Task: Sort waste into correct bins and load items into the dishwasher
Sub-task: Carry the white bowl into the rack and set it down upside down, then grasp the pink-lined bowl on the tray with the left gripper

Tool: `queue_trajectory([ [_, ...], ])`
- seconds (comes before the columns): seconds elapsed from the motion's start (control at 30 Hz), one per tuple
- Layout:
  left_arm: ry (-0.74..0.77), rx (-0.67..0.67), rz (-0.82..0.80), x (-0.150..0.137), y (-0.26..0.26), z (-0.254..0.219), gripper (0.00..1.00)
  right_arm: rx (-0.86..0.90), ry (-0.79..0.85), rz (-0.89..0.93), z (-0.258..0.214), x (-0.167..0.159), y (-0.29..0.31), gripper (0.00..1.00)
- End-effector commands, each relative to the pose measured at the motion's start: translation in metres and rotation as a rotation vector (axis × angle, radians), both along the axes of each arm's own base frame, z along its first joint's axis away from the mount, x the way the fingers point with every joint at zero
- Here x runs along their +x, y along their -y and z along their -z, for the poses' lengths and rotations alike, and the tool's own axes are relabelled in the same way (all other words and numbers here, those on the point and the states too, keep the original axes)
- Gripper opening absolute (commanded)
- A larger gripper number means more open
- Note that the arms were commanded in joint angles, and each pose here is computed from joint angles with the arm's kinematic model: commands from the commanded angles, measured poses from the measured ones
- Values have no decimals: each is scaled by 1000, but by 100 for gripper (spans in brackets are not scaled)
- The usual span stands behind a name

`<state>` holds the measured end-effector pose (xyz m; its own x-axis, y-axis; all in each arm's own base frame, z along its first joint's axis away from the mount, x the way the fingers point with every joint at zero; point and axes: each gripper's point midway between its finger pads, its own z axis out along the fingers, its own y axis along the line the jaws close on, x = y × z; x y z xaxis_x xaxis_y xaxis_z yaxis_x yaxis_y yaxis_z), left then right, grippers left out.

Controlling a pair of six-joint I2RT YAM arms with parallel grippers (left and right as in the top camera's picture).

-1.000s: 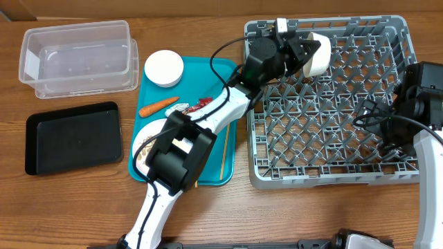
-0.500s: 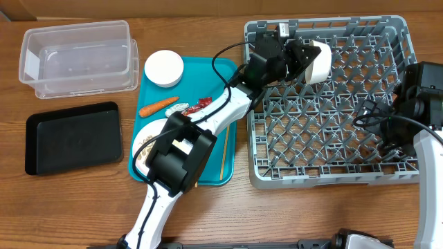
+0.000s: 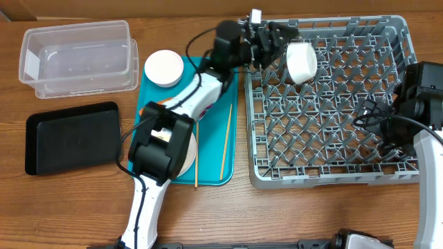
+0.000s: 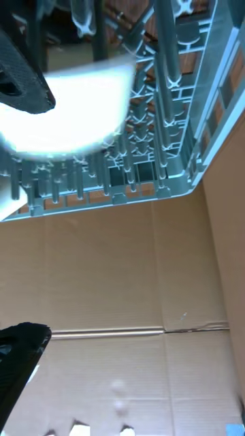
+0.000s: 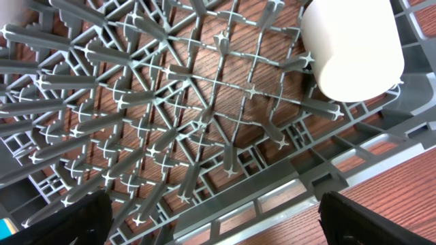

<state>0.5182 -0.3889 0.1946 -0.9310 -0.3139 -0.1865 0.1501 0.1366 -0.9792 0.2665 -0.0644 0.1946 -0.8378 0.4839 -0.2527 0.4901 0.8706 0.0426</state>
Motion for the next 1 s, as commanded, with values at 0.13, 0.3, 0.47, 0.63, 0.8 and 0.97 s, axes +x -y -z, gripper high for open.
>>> queue_trajectory([
  [0.13, 80, 20, 168, -24, 1, 4, 100, -3, 29, 5, -8, 3, 1, 100],
  [0.3, 161, 95, 193, -23, -20, 3, 100, -3, 30, 5, -8, 3, 1, 100],
  [0.47, 260, 479, 27, -10, -83, 9, 100, -3, 30, 5, -8, 3, 1, 100],
  [0.63, 329, 855, -139, -10, -156, -11, 100, -3, 30, 5, -8, 3, 1, 100],
  [0.8, 235, 1129, -384, -6, -238, -22, 100, -3, 31, 5, -8, 3, 1, 100],
  [0.97, 143, 1250, -431, -3, -272, 5, 100, -3, 33, 5, -8, 4, 2, 100],
])
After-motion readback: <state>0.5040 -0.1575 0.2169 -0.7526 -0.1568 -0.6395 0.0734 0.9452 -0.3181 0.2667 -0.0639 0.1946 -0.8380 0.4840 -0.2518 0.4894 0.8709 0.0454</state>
